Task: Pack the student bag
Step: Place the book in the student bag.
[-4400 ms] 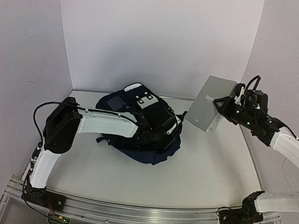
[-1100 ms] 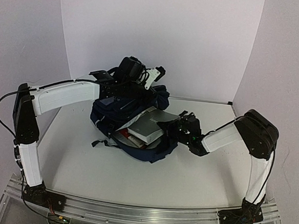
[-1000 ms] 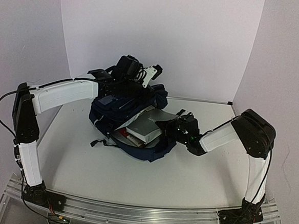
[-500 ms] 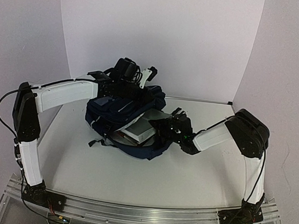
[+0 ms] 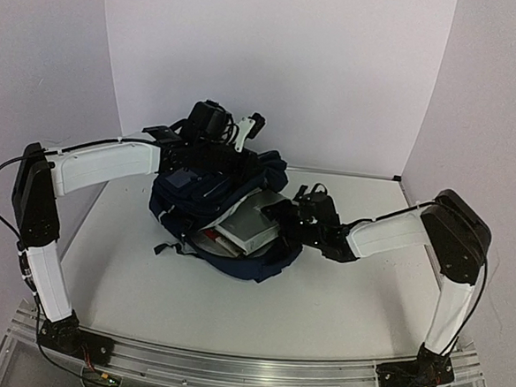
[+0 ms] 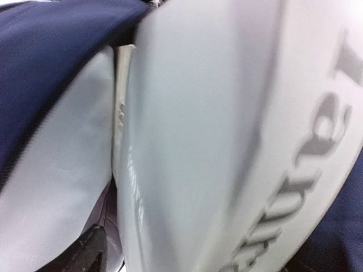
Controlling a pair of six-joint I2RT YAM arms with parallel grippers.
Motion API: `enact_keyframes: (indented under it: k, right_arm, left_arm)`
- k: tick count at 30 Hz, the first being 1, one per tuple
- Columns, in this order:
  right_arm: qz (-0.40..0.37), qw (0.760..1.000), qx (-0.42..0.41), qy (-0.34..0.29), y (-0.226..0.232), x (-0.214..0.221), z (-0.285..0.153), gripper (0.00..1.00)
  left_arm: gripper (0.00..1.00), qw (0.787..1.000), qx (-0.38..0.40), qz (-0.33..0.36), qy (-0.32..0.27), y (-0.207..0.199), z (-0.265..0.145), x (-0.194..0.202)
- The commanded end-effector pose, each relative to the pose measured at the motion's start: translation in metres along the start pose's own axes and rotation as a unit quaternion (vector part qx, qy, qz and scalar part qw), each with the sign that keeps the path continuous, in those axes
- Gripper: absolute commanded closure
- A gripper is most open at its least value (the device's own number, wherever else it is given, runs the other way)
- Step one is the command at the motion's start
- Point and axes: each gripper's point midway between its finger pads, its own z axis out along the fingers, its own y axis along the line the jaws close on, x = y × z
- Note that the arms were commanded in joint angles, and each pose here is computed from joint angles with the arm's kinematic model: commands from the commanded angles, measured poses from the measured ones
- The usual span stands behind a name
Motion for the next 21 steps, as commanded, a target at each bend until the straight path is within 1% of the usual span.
enact_keyframes:
  k: [1,6,8,9,12,14,16,19,21]
  right_arm:
    - [-0.051,0.997,0.051,-0.029,-0.013,-0.012,-0.031,0.16]
    - [-0.078,0.992,0.077,-0.061,-0.020,-0.025,-0.055,0.13]
    - [-0.097,0.991,0.076,-0.059,-0.015,-0.026,-0.057,0.15]
    - [-0.109,0.990,0.078,-0.049,-0.015,-0.023,-0.055,0.17]
    - [-0.118,0.990,0.074,-0.008,-0.012,-0.009,-0.044,0.31]
    - [-0.122,0.990,0.068,0.012,-0.010,-0.001,-0.037,0.37]
    - [-0.126,0.989,0.070,0.023,-0.013,0.005,-0.030,0.41]
    - [-0.126,0.989,0.061,0.038,-0.011,0.011,-0.019,0.43]
    - [-0.130,0.989,0.054,0.045,-0.007,0.015,-0.011,0.47]
  left_arm:
    - [1.00,0.989,0.055,0.036,-0.133,-0.040,-0.058,-0.084]
    - [1.00,0.989,0.054,0.039,-0.133,-0.040,-0.059,-0.085]
    - [1.00,0.989,0.056,0.040,-0.132,-0.040,-0.058,-0.085]
    - [1.00,0.989,0.058,0.040,-0.132,-0.040,-0.057,-0.085]
    - [1.00,0.989,0.059,0.041,-0.130,-0.040,-0.055,-0.085]
    - [1.00,0.989,0.059,0.041,-0.130,-0.040,-0.054,-0.085]
    - [1.00,0.989,0.058,0.039,-0.129,-0.039,-0.053,-0.084]
    - [1.00,0.989,0.059,0.039,-0.127,-0.039,-0.051,-0.083]
    - [1.00,0.990,0.059,0.039,-0.124,-0.039,-0.049,-0.082]
